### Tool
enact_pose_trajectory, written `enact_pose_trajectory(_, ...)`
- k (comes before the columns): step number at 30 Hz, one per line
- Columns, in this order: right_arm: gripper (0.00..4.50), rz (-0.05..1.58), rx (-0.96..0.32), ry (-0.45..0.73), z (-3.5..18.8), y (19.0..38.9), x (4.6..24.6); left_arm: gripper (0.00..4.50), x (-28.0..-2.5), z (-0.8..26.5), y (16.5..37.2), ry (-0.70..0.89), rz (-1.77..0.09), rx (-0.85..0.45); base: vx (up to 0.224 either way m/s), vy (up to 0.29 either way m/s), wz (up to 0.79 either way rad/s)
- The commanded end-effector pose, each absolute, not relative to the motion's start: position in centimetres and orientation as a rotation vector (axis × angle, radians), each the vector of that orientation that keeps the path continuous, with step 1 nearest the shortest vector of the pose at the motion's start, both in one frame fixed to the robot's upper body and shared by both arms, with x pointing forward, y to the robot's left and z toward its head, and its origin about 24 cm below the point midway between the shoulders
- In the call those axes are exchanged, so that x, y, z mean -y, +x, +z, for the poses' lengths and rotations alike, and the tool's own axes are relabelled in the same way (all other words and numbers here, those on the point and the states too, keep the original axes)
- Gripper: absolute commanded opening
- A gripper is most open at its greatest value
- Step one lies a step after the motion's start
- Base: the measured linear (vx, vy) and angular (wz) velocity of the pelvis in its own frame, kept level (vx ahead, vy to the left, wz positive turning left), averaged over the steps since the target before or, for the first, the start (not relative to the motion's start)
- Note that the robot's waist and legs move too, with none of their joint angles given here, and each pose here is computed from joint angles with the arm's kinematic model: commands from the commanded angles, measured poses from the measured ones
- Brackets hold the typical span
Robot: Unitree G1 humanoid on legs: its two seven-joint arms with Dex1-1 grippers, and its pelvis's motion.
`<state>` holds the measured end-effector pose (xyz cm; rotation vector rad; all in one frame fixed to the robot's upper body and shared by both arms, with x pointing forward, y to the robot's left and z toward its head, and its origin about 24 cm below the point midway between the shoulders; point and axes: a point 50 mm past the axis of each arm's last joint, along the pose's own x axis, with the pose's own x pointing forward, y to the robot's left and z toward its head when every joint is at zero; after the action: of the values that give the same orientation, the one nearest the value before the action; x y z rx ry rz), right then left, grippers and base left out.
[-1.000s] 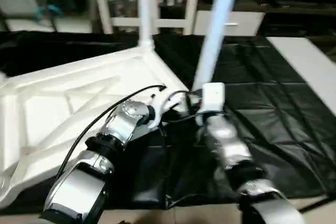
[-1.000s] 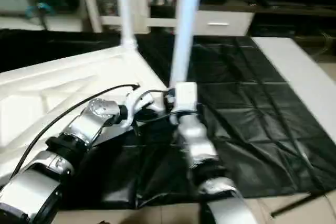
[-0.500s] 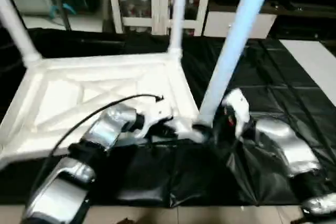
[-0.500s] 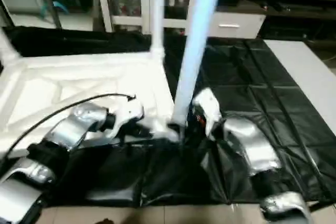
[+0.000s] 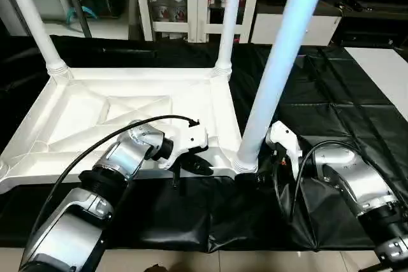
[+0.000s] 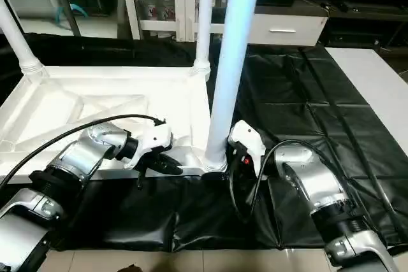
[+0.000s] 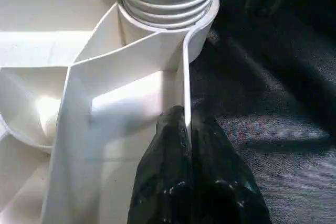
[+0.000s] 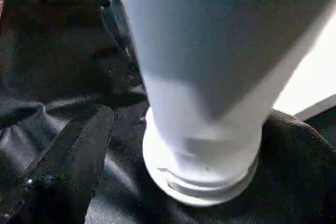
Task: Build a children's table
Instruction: Rotate leg to tighten
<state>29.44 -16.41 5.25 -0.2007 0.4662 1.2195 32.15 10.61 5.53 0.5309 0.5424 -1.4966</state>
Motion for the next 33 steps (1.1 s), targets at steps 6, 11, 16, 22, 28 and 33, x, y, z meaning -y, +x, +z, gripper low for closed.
enact_pose_trajectory(6,4.41,1.227,-0.453,-0.192,5.3,30.0,16.1,0.00,-10.5,3.5,30.9,0.556,-1.557,-0.661,0.000,0.000,0.00)
enact_pose_trajectory(11,4.41,1.239,-0.441,-0.175,5.3,30.4,15.7,0.00,-10.6,3.3,30.9,0.557,-1.552,-0.664,0.000,0.000,0.00)
enact_pose_trajectory(16,3.82,1.250,-0.442,-0.167,5.2,30.6,15.5,0.00,-10.7,3.2,30.8,0.550,-1.546,-0.667,0.000,0.000,0.00)
enact_pose_trajectory(22,3.27,1.253,-0.442,-0.157,5.0,30.7,15.3,0.00,-10.9,3.0,30.6,0.543,-1.541,-0.669,0.000,0.000,0.00)
enact_pose_trajectory(28,2.80,1.262,-0.445,-0.156,4.8,30.7,15.1,0.00,-11.1,2.8,30.3,0.541,-1.539,-0.674,0.000,0.000,0.00)
enact_pose_trajectory(33,2.74,1.159,-0.422,-0.134,4.2,31.2,14.4,0.00,-10.9,2.7,30.4,0.515,-1.492,-0.647,0.000,0.000,0.00)
